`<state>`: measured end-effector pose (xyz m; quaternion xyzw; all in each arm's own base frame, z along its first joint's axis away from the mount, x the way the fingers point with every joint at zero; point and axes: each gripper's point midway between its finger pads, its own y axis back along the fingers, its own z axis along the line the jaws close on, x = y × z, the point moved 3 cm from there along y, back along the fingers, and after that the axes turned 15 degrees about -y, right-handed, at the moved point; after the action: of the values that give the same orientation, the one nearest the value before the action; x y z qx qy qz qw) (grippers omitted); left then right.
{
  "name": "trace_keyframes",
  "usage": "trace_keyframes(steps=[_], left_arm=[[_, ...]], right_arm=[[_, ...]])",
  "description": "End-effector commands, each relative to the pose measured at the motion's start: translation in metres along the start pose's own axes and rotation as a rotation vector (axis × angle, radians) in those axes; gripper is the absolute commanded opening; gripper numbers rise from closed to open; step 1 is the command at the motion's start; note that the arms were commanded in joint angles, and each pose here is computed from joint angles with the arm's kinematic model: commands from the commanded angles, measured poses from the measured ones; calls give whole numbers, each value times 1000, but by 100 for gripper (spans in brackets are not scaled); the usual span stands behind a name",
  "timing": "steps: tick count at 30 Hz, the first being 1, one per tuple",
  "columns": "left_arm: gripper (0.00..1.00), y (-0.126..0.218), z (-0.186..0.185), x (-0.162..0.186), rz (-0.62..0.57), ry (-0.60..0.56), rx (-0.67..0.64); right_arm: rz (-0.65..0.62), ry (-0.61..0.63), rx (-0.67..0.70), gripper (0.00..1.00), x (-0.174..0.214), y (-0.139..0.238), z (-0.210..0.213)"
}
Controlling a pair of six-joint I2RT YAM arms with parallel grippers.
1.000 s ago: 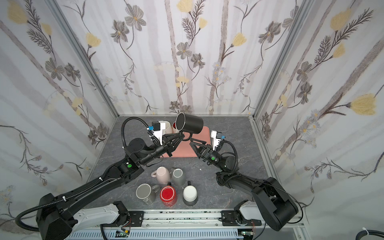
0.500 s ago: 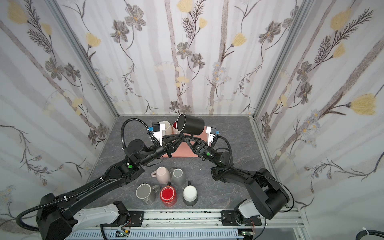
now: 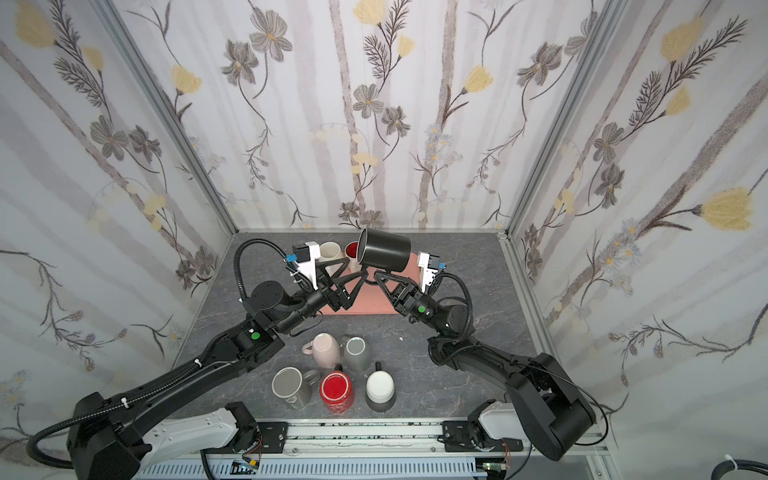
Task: Turn the mug right side up
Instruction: 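Carry the black mug onto the tray with the right gripper while the left arm withdraws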
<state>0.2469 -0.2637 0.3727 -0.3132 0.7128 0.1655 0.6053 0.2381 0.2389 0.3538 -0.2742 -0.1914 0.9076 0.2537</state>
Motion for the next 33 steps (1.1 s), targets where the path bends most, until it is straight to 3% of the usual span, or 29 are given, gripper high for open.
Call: trace_keyframes(steps=[1,6,9,17,21,33], left_arm=[[100,12,19,2,2,-14,-136],[100,34,41,10,36,-47,-296],[100,44,55,21,80,-65,-394],[100,68,68,31,101,-49,-490],[100,74,68,34,117,-44,-490],[100,88,70,36,109,-30,-510]], right_arm=[[-70,82,227,0,-14,8,-28],[-24,207,826,0,-29,36,-102],[53,300,1019,0,-41,36,-127],[239,494,1439,0,-70,36,-212],[284,548,1542,0,-81,32,-245],[358,571,1646,0,-91,23,-303]])
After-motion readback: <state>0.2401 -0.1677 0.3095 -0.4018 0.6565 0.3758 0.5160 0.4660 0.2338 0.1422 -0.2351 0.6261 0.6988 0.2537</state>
